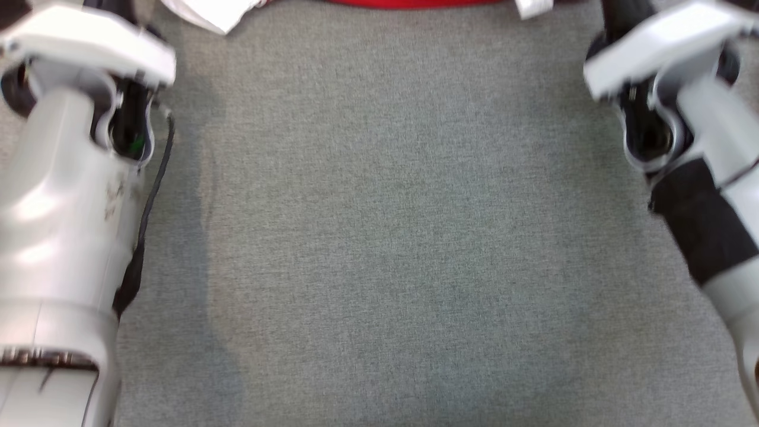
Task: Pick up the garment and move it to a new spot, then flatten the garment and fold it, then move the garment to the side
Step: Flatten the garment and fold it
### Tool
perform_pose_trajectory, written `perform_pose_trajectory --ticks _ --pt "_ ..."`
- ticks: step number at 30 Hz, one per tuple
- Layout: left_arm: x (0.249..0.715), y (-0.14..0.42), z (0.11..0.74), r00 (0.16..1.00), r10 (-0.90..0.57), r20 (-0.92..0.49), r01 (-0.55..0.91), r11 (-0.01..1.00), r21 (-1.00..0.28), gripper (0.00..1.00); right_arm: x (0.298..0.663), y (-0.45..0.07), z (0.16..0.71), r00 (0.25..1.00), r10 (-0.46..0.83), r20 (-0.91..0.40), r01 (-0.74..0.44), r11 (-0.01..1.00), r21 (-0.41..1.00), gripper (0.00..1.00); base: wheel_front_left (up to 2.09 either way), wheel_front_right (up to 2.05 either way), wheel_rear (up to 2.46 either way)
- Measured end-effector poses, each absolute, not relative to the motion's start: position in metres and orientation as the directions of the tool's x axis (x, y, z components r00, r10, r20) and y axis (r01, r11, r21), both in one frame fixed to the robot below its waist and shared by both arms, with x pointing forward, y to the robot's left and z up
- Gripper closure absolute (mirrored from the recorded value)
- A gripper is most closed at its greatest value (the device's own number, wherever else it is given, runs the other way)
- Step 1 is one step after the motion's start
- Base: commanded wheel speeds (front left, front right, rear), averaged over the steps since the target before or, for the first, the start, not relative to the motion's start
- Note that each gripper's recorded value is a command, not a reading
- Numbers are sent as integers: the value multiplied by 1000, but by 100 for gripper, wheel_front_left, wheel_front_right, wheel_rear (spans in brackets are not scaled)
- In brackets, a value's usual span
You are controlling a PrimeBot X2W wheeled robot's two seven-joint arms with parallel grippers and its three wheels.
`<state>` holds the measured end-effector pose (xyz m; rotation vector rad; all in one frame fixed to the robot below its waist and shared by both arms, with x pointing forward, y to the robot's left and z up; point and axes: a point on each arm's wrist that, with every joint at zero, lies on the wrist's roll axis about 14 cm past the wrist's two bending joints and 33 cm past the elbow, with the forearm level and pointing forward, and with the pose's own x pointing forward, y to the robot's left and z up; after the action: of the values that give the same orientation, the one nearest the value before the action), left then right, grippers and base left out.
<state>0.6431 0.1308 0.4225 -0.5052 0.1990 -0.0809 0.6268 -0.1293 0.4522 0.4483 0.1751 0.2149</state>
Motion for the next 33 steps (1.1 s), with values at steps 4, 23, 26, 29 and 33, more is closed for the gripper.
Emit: perform_pose_trajectory --ticks 4,23,26,29,33 --pt "603 170 416 985 -66 -162 -16 889 -458 100 583 -131 428 951 259 -169 -146 858 492 100 0 0 0" --pt "405 187 414 975 -21 -221 -67 920 -385 100 411 -165 414 962 168 -215 -1 789 614 100 0 0 0" --pt "383 187 422 969 -3 -245 -89 928 -362 100 386 -172 408 960 150 -238 26 794 608 100 0 0 0" --pt "361 190 431 963 18 -270 -114 933 -342 100 362 -180 401 955 133 -266 55 801 597 100 0 0 0" --pt "337 191 449 958 33 -283 -127 939 -321 100 331 -186 394 942 126 -311 86 806 586 100 0 0 0"
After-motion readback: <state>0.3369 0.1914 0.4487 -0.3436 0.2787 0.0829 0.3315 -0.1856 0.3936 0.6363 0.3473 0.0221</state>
